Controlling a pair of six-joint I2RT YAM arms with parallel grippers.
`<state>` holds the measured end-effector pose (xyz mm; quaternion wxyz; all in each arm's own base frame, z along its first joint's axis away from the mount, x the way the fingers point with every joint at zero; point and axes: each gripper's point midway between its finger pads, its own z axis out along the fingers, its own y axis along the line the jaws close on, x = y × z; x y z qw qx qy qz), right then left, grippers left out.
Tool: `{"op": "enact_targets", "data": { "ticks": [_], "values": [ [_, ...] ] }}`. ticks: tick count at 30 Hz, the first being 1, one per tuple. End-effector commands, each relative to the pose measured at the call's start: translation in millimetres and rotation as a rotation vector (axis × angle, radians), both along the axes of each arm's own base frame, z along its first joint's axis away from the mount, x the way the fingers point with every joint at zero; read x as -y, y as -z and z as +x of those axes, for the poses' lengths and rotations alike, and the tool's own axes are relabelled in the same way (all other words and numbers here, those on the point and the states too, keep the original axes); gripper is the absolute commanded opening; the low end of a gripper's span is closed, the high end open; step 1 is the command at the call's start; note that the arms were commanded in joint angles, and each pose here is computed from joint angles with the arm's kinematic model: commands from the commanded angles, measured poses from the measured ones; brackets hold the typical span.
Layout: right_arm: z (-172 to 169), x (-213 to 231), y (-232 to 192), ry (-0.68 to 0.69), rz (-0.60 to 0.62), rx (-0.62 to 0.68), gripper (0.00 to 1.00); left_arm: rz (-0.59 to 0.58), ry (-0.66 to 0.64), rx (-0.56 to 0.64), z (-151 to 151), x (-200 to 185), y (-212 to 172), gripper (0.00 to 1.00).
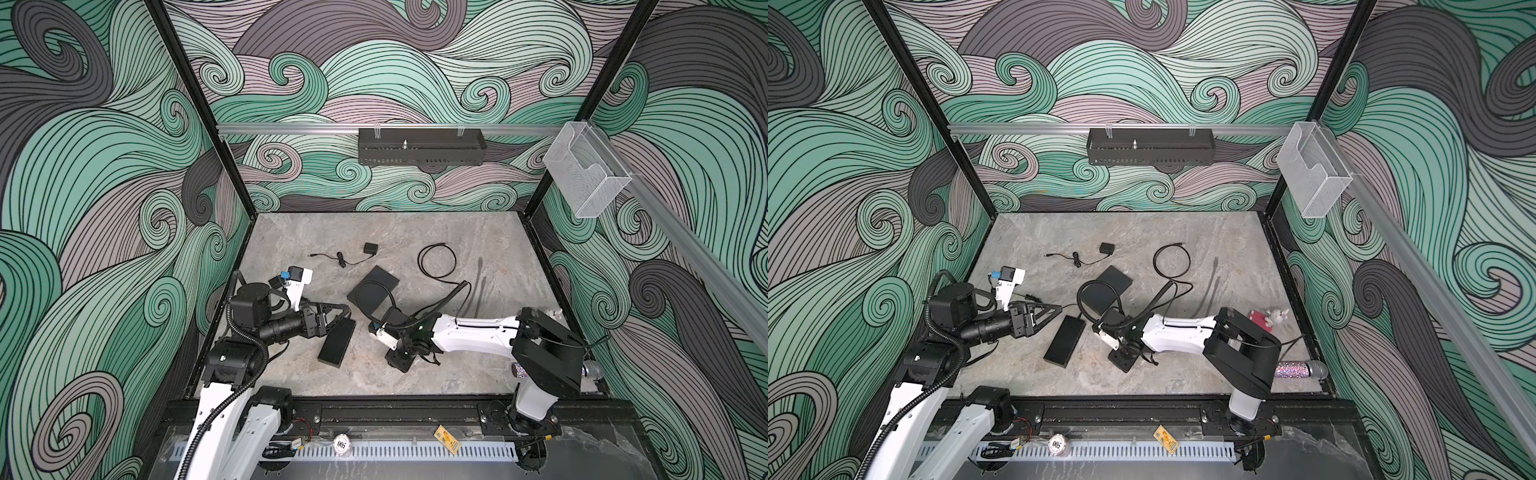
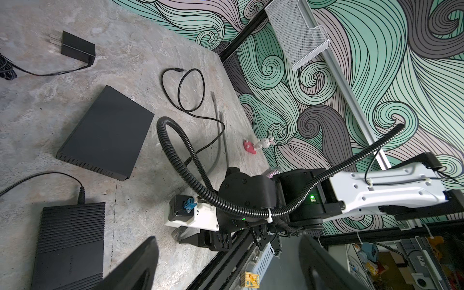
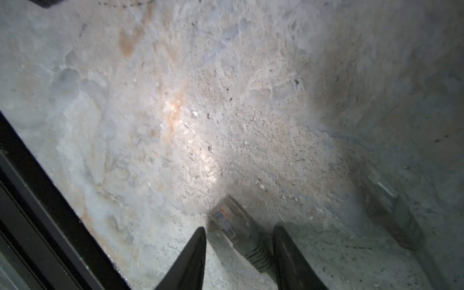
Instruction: Insert the plug into the switch port
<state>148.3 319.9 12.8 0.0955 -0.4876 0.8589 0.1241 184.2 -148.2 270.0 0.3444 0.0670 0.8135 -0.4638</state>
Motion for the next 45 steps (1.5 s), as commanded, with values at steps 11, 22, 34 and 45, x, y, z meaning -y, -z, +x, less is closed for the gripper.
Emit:
{"op": "enact_targets", "data": {
  "ticks": [11,22,34,45],
  "values": [
    [-21,45,16,0.062,-0.106,-0.099,0.57,0.005,-0.005,0.009,2,-1,-1,0.89],
    [-7,69,4,0.049,-0.282,-0.058,0.54,0.005,-0.005,0.010,2,-1,-1,0.89],
    [-3,59,4,0.022,-0.274,-0.049,0.21,0.005,-0.003,0.012,1,-1,-1,0.89],
    [31,41,-68,0.023,-0.100,0.184,0.04,-0.042,0.059,0.062,1,7,-10,0.86]
  ]
}}
